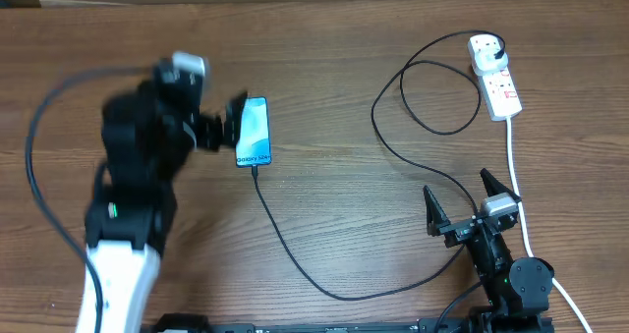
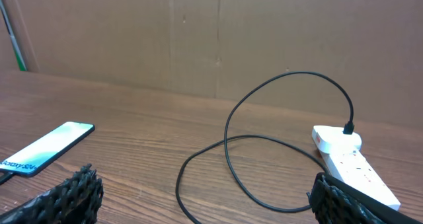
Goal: Plug charger to phone and switch on socket
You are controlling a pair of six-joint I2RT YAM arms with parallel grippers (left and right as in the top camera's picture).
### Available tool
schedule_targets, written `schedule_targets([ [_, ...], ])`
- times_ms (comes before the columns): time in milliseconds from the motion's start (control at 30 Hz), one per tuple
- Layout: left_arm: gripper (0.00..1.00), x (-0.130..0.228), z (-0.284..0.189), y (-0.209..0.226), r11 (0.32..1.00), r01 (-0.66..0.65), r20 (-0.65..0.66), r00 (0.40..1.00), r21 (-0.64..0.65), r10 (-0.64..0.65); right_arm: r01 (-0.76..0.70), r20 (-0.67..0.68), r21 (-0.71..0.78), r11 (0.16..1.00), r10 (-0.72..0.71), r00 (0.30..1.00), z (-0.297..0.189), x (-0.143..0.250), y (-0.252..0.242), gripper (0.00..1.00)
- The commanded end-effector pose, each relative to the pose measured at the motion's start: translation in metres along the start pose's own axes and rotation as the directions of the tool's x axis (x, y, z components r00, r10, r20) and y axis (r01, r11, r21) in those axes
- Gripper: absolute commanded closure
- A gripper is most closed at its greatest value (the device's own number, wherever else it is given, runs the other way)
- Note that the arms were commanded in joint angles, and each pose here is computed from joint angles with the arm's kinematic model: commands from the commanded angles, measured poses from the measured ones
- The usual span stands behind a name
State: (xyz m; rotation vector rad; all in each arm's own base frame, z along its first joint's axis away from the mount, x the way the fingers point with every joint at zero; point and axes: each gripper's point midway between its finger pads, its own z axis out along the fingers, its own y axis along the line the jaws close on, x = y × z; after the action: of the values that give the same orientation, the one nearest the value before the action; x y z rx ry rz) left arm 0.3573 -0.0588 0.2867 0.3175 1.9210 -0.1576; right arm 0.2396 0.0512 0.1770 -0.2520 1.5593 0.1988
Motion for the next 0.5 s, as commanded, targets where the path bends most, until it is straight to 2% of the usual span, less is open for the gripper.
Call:
schedule_targets([
  [0, 0.0, 0.024, -0.022, -0.002, 0.992, -0.121, 0.041, 0.992, -0.023, 0.122, -0.001, 0.005, -0.009, 1.0, 0.001, 1.0, 0.0, 0.001, 0.002, 0.0],
  [167, 0.0, 0.074, -0.046, 0.001, 0.989, -0.125, 0.081, 0.988, -0.085, 0.132, -0.001, 0.005, -0.009, 1.0, 0.001, 1.0, 0.0, 0.001, 0.002, 0.0],
  [467, 0.0, 0.142, -0.062, 0.002, 0.974, -0.125, 0.158, 0.975, -0.191, 0.156, -0.001, 0.005, -0.009, 1.0, 0.001, 1.0, 0.0, 0.001, 0.002, 0.0],
])
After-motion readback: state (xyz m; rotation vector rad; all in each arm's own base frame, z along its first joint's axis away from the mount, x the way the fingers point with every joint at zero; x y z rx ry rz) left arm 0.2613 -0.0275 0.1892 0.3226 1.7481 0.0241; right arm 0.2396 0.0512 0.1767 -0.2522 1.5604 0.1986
